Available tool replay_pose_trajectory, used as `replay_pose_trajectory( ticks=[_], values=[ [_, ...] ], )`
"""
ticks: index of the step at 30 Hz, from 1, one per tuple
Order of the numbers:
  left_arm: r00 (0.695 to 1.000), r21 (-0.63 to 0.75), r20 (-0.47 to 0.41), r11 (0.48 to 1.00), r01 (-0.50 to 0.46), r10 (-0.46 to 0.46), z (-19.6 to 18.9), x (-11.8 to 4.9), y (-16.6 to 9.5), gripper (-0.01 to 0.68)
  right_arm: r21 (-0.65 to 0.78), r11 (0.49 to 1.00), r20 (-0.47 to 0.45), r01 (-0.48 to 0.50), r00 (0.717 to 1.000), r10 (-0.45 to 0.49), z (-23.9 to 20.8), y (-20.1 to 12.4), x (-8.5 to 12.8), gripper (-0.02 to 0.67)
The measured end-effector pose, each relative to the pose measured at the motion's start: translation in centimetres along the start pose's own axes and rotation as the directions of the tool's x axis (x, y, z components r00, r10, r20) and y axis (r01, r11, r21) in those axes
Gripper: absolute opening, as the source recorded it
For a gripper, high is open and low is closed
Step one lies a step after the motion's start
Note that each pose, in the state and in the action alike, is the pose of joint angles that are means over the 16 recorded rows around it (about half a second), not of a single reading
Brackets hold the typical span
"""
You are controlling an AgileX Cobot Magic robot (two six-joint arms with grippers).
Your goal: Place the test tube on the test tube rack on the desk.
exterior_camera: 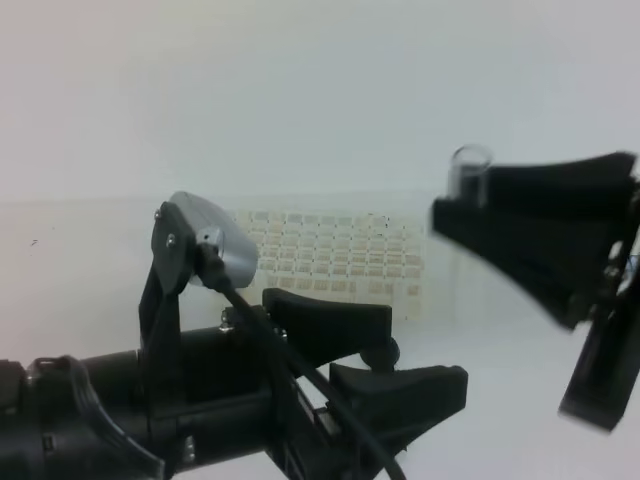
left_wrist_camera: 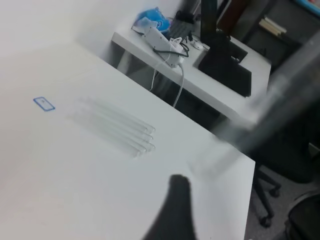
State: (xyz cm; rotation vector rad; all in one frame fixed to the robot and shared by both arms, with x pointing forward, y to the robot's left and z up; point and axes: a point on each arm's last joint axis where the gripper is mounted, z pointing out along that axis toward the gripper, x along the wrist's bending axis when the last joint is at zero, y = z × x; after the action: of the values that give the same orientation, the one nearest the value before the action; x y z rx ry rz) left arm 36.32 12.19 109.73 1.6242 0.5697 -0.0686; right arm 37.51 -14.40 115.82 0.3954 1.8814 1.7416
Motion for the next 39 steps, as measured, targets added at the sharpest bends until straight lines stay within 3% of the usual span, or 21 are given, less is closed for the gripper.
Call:
replay_pose_trajectory(
  ticks=[4, 9, 13, 16, 20, 22, 25, 29, 34, 36, 39],
  values=[
    [0.999, -0.003, 0.006, 0.999, -0.033, 0.033, -0.7, -0.6, 0.3, 0.396, -0.020, 0.995, 0.131, 0.094, 0.987, -0.090, -2.1, 1.1, -0.9, 0.126],
    [0.995, -0.002, 0.020, 0.995, -0.101, 0.101, -2.2, -1.8, 0.5, 0.181, -0.043, 0.983, 0.305, 0.177, 0.939, -0.156, -6.2, 2.2, -1.7, 0.125],
    [0.990, 0.006, -0.021, 0.990, -0.139, 0.139, -3.5, -2.5, 0.6, 0.034, -0.055, 0.978, 0.395, 0.203, 0.904, -0.165, -9.5, 1.7, -1.7, 0.125],
    [0.983, 0.009, -0.090, 0.987, -0.160, 0.160, -4.3, -2.4, 0.3, 0.000, -0.049, 0.979, 0.418, 0.198, 0.894, -0.160, -11.0, 0.2, -1.3, 0.125],
    [0.955, -0.019, -0.251, 0.986, -0.168, 0.157, -4.8, -1.0, -0.5, -0.001, -0.010, 0.986, 0.382, 0.169, 0.911, -0.153, -11.1, -2.7, -0.6, 0.125],
    [0.925, -0.048, -0.355, 0.985, -0.166, 0.138, -5.0, 0.2, -1.0, -0.001, 0.026, 0.988, 0.340, 0.153, 0.928, -0.153, -10.4, -4.3, -0.1, 0.125],
    [0.853, -0.087, -0.513, 0.983, -0.161, 0.094, -5.2, 2.3, -2.2, -0.001, 0.095, 0.986, 0.256, 0.136, 0.954, -0.156, -8.9, -6.4, 0.5, 0.125],
    [0.721, -0.074, -0.690, 0.985, -0.158, 0.064, -5.8, 5.0, -4.4, -0.001, 0.192, 0.970, 0.123, 0.151, 0.977, -0.177, -6.1, -8.3, 1.1, 0.125],
    [0.553, -0.008, -0.831, 0.991, -0.130, 0.066, -6.8, 7.3, -6.8, -0.001, 0.275, 0.937, -0.032, 0.215, 0.976, -0.214, -1.2, -9.0, 1.2, 0.125],
    [0.510, 0.016, -0.857, 0.993, -0.115, 0.073, -7.1, 7.7, -7.4, -0.001, 0.293, 0.925, -0.076, 0.241, 0.970, -0.229, 1.0, -9.0, 0.9, 0.125],
    [0.488, 0.047, -0.868, 0.993, -0.105, 0.093, -7.1, 8.0, -7.8, -0.001, 0.311, 0.913, -0.110, 0.265, 0.964, -0.242, 4.5, -8.9, 0.1, 0.125]
  ],
)
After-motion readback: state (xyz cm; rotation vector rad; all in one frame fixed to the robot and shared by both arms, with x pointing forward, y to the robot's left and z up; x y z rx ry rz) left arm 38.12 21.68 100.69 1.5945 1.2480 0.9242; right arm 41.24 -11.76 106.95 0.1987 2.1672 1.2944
